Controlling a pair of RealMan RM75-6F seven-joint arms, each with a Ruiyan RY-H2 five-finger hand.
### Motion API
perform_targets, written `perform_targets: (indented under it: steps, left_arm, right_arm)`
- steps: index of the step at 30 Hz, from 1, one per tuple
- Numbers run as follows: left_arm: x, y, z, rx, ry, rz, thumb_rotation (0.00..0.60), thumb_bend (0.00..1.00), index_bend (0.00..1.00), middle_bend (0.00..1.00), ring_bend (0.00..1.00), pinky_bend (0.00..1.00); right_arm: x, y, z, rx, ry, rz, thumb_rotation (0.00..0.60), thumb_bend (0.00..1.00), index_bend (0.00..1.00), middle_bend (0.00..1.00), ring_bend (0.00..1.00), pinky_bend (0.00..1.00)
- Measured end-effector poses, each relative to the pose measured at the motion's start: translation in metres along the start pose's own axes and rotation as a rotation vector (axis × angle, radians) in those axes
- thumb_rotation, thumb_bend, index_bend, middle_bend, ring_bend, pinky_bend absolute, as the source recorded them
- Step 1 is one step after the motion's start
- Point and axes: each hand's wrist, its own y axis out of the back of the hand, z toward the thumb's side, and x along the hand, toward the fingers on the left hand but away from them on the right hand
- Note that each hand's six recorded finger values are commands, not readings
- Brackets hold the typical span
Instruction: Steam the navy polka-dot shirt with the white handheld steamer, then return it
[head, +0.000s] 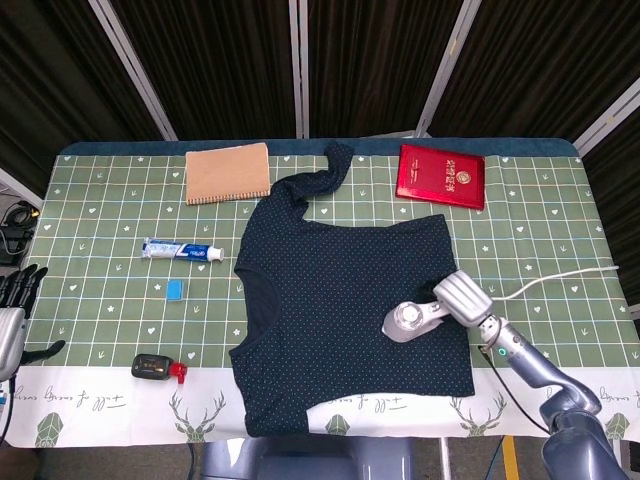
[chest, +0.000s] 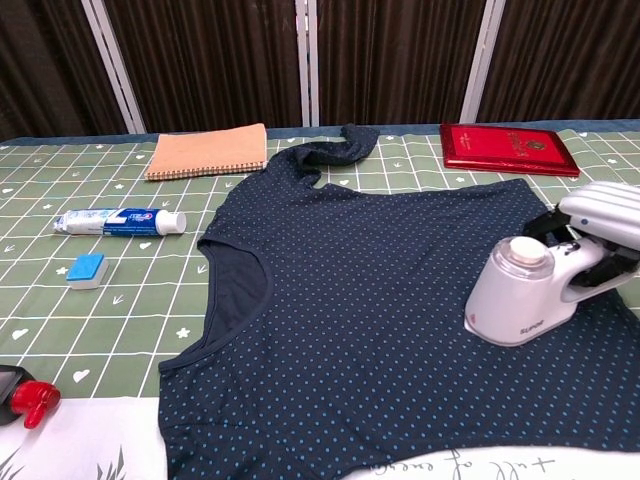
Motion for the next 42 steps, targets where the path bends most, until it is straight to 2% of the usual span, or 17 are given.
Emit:
perform_targets:
  steps: [11,15,19,27,35,42]
  left_arm:
    - [0.0,0.001,-0.001,-0.004,0.001,0.002,0.6,0.0,0.0,0.0,0.0,0.0]
    - [0.0,0.001,-0.002,-0.004,0.002,0.002,0.6,0.0,0.0,0.0,0.0,0.0]
    - [0.0,0.002,-0.002,-0.006,0.004,0.003,0.6,0.0,0.0,0.0,0.0,0.0]
    - [0.0,0.003,-0.003,-0.006,0.005,0.005,0.6,0.0,0.0,0.0,0.0,0.0]
    - [-0.001,0.004,-0.002,-0.005,0.003,0.009,0.6,0.0,0.0,0.0,0.0,0.0]
    - [0.0,0.002,0.0,-0.003,0.001,0.006,0.6,0.0,0.0,0.0,0.0,0.0]
  right_arm:
    - [-0.013,-0.004,0.057,-0.048,0.188,-0.05,0.6,0.61,0.75,0.68,0.71,0.93]
    - [-0.015,-0.004,0.071,-0.061,0.236,-0.061,0.6,0.61,0.75,0.68,0.71,0.93]
    - [-0.015,-0.005,0.075,-0.064,0.249,-0.062,0.6,0.61,0.75,0.68,0.71,0.93]
    - [-0.001,-0.006,0.05,-0.048,0.178,-0.035,0.6,0.61,0.75,0.68,0.71,0.93]
    - [0.037,0.005,-0.007,-0.047,0.011,-0.011,0.6,0.61,0.75,0.68,0.71,0.93]
    - [0.055,0.006,-0.035,-0.038,-0.088,0.017,0.6,0.62,0.75,0.68,0.71,0.93]
